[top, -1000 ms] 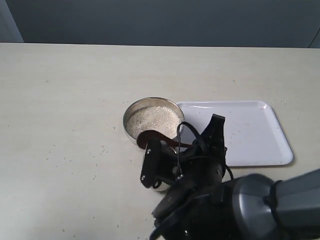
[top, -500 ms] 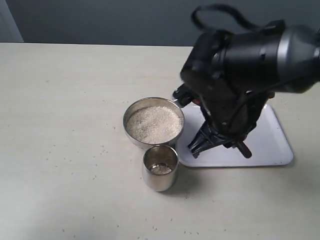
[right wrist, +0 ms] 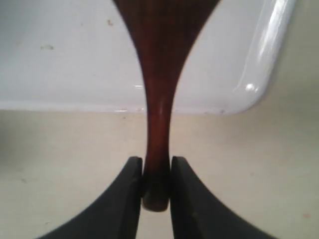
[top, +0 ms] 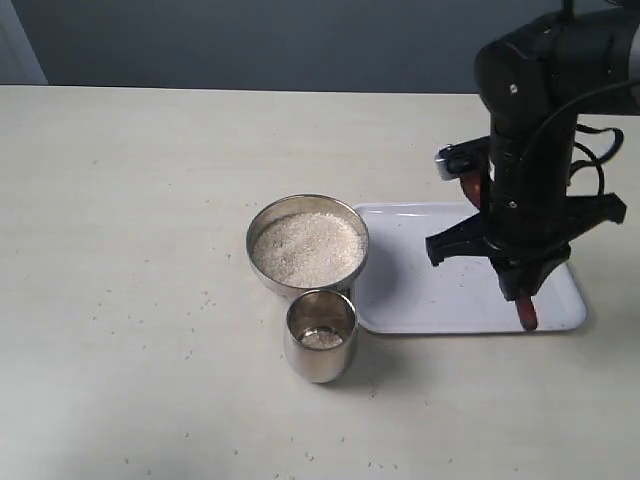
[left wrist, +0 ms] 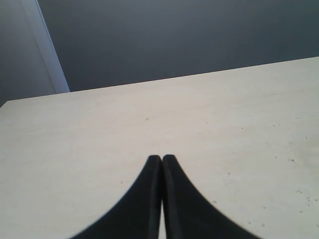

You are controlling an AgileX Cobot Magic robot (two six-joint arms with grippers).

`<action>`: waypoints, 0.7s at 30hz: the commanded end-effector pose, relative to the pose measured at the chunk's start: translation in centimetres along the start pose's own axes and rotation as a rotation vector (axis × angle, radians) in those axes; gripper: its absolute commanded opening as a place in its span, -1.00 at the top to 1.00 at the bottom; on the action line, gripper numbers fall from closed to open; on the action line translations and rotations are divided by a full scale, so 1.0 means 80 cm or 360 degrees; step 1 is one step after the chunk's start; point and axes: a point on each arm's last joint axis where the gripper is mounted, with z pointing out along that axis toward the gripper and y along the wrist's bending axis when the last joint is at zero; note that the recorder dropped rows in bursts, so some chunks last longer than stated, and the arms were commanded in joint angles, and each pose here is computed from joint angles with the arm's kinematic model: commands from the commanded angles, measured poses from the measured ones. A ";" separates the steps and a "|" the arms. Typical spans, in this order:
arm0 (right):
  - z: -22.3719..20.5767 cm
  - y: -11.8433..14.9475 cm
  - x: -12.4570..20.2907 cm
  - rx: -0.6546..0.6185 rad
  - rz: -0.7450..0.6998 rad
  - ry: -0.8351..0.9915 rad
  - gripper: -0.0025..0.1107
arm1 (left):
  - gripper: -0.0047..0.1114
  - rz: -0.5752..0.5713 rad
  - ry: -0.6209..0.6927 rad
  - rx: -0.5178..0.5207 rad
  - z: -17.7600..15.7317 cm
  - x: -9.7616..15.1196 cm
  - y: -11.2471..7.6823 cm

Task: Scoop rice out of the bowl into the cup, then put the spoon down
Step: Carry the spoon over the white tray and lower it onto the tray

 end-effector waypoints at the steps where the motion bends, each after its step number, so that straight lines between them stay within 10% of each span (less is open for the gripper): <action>1: 0.011 -0.014 -0.032 -0.0500 0.0484 -0.0074 0.97 | 0.91 -0.0008 -0.0016 0.0005 -0.001 -0.002 0.000; 13: 0.084 -0.023 -0.062 -0.0594 0.0765 0.0154 0.95 | 0.91 -0.0008 -0.0016 0.0005 -0.001 -0.002 0.000; 21: 0.093 -0.035 -0.063 -0.0615 0.0834 0.0217 0.16 | 0.91 -0.0008 -0.0016 0.0005 -0.001 -0.002 0.000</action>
